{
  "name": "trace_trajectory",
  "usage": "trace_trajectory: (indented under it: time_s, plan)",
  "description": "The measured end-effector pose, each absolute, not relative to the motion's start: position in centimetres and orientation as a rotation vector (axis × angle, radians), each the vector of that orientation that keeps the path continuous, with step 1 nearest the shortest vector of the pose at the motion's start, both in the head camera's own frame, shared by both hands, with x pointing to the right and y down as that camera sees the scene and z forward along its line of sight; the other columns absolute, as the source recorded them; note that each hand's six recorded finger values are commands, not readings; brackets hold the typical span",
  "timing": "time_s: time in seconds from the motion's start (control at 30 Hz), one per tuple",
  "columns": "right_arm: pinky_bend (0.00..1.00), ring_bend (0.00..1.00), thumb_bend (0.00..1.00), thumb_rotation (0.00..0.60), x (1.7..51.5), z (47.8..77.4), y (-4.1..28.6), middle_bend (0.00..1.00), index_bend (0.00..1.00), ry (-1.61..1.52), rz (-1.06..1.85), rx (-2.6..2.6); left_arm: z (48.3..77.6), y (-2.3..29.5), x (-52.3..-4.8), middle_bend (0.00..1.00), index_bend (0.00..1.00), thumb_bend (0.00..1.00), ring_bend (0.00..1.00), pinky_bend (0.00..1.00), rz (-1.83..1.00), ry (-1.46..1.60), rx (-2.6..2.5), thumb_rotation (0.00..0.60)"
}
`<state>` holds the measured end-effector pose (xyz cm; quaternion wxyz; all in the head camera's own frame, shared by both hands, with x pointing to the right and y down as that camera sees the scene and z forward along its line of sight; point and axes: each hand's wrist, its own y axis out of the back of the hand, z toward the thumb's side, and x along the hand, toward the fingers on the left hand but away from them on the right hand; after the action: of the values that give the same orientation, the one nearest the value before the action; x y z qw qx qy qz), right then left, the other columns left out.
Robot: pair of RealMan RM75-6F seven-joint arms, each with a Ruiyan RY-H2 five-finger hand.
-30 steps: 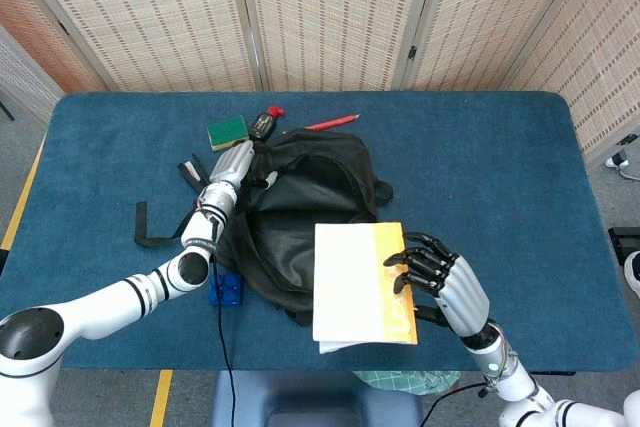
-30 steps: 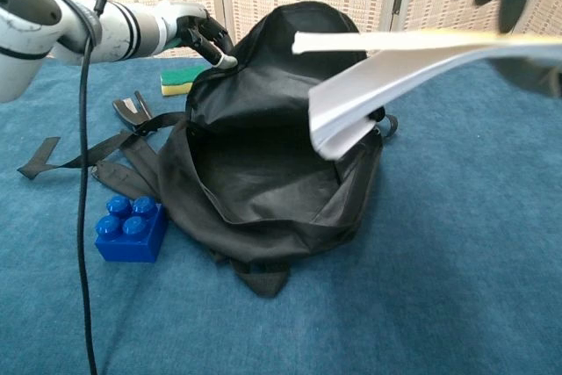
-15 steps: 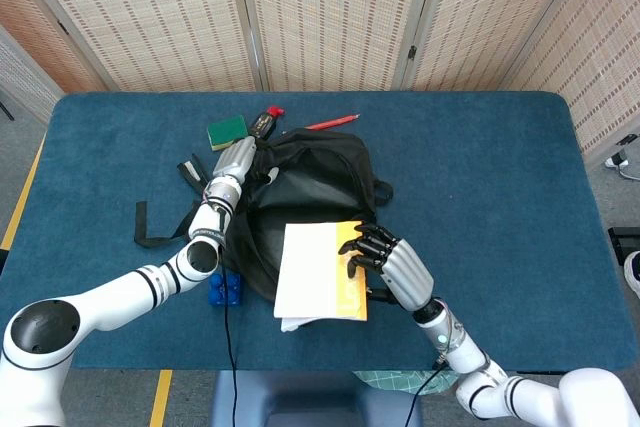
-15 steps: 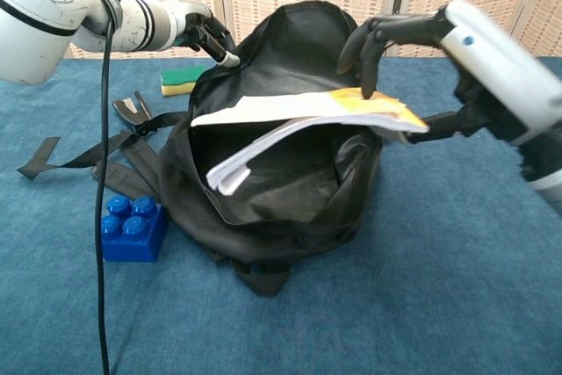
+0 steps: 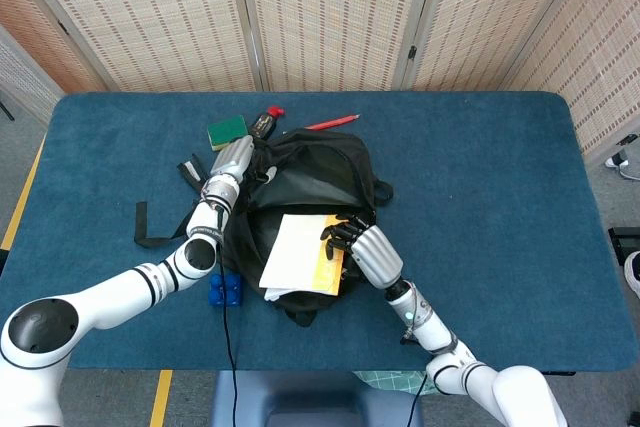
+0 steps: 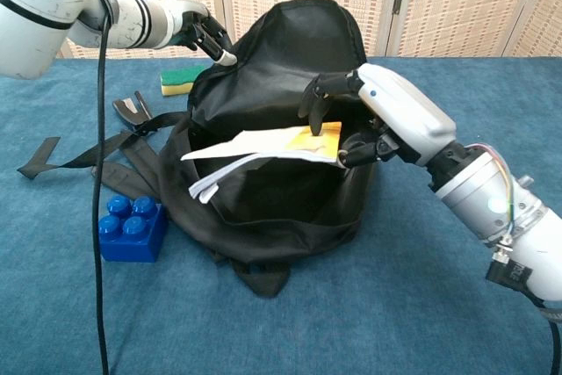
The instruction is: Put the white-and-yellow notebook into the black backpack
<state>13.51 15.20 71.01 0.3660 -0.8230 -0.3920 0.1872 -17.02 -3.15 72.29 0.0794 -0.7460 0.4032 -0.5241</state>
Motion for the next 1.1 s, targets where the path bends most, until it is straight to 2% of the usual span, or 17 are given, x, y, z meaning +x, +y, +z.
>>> trace_trajectory:
  time_s: [0.53, 1.1]
  plan:
    - [0.26, 0.44, 0.59, 0.6, 11.6, 74.2, 13.9, 0.44, 0.81, -0.743, 0.673, -1.868, 72.0, -3.1, -17.2, 0.29, 0.67, 0.79, 0.21, 0.0, -1.562, 1.196, -2.232, 0.6]
    - [0.25, 0.45, 0.61, 0.6, 9.7, 75.5, 12.6, 0.44, 0.82, -0.55, 0.77, -1.666, 71.8, -3.2, -17.9, 0.29, 0.67, 0.79, 0.2, 0.0, -1.556, 1.206, -2.237, 0.6]
